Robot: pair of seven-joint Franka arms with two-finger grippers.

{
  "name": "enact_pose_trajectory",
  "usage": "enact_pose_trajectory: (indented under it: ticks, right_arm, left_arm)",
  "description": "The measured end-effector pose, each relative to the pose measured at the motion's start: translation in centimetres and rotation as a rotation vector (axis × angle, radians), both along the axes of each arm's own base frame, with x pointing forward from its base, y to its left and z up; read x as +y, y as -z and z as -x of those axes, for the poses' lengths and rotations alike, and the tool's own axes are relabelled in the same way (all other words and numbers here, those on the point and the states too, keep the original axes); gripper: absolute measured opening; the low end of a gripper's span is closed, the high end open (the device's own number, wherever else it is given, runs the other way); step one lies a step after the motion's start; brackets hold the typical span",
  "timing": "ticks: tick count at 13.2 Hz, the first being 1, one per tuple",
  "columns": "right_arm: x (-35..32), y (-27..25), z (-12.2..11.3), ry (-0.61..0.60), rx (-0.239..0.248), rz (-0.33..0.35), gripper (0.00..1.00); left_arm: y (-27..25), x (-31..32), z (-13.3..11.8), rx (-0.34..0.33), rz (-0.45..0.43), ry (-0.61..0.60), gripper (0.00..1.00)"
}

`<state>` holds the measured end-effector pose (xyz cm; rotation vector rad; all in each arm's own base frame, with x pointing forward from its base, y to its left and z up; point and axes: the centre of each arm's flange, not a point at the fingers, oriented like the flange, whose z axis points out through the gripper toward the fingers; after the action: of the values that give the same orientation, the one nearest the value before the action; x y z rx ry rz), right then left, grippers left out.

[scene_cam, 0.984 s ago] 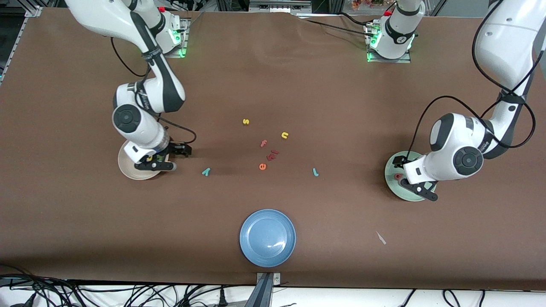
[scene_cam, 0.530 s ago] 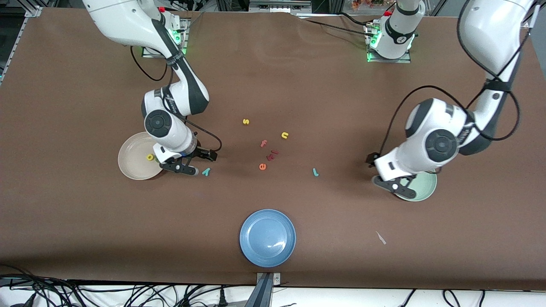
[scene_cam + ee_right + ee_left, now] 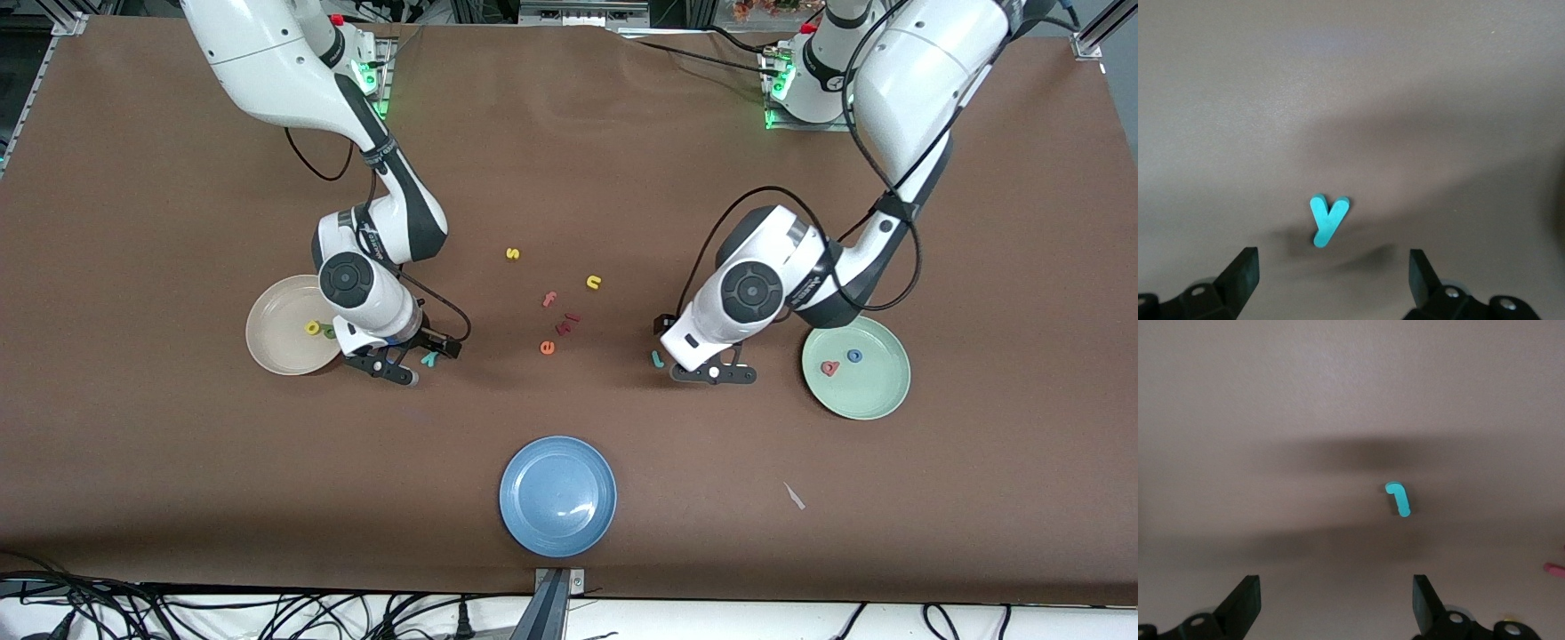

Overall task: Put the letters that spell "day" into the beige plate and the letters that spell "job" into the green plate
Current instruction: 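Reach the right gripper to cyan y while the left gripper reaches cyan l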

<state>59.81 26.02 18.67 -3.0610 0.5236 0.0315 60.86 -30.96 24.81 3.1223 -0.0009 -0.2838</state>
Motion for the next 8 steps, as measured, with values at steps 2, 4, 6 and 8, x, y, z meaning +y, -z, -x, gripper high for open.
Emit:
enact_pose_trajectory:
  ticks: [2,4,6,8]
  right_arm:
    - [0.0,0.5,0.1,0.003,0.005,0.002,0.96]
    - [0.1,0.8,0.2,0.002,0.006,0.003,0.87]
    - [0.2,1.0,0.2,0.002,0.007,0.003,0.76]
    - [0.2,1.0,0.2,0.002,0.006,0.003,0.53]
  left_arm:
    - [0.8,0.6,-0.5,0.007,-0.003,-0.020,1.00]
    - [1.0,1.3,-0.9,0.006,-0.007,-0.031,1.00]
    - [1.4,0.7,-0.6,0.010,-0.006,-0.027,1.00]
    - [2.2,-0.3,-0.5,-0.008,0.014,-0.048,0.96]
